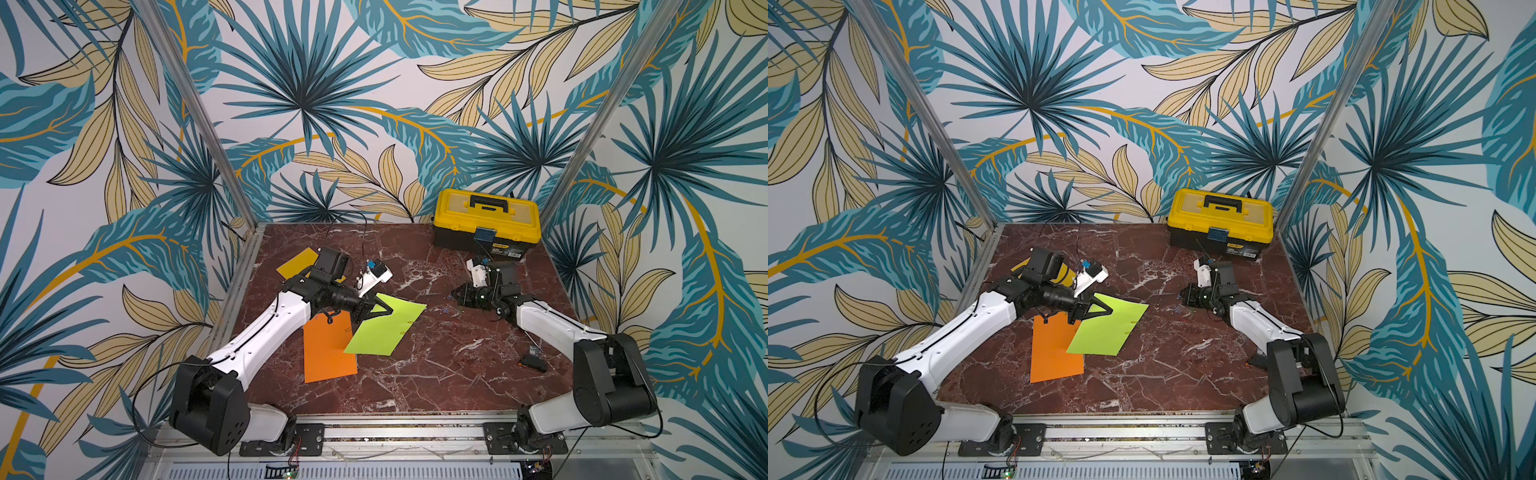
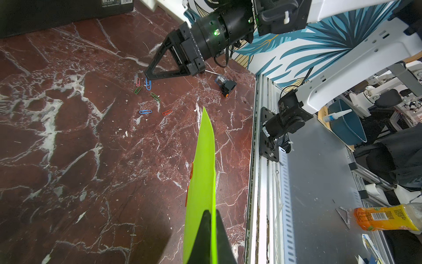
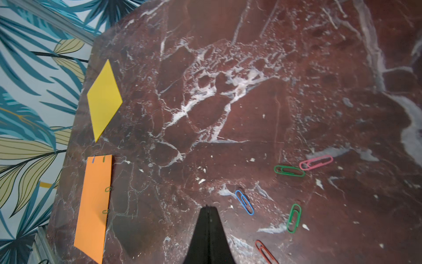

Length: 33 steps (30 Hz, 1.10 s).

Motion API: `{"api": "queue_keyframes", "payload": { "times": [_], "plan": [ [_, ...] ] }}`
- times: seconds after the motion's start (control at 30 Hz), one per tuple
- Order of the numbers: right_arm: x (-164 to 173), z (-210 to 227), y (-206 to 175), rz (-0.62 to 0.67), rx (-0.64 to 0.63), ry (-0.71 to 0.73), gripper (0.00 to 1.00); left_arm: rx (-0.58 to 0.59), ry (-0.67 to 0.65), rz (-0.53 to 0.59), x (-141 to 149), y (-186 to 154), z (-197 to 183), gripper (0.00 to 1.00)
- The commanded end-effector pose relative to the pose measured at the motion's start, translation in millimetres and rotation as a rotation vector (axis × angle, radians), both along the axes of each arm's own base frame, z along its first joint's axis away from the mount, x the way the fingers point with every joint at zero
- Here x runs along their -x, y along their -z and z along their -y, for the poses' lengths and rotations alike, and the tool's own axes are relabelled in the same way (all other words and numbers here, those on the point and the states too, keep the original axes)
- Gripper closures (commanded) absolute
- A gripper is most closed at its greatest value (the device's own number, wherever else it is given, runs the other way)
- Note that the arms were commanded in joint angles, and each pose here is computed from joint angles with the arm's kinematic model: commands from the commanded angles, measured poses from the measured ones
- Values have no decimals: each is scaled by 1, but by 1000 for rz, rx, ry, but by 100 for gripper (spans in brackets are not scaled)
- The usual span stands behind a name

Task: Unclip the paperclips from the documents
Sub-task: Place the paper clip at the center of the board.

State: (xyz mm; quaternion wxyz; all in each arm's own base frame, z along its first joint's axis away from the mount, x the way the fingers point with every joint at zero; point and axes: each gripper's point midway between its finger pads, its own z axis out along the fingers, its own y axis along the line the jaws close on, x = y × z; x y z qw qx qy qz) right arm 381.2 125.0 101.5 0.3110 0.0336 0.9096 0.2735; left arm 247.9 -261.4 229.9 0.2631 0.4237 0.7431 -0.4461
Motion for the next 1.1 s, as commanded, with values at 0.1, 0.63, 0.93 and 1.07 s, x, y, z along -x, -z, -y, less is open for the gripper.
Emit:
{"api": "queue_keyframes", "payload": {
  "times": [0.1, 0.63, 0.93, 1.07],
  "plan": [
    [0, 13, 31, -94, 15, 80, 99, 5, -17, 41, -3, -16, -1, 100],
    [1, 18, 57, -172, 24, 121, 98, 5, -24, 51, -3, -19, -3, 100],
    [5, 23, 62, -197, 56, 130, 94, 2, -27, 51, -3, -18, -3, 100],
    [5, 24, 63, -205, 60, 128, 92, 4, -24, 53, -2, -19, -3, 100]
  ]
}}
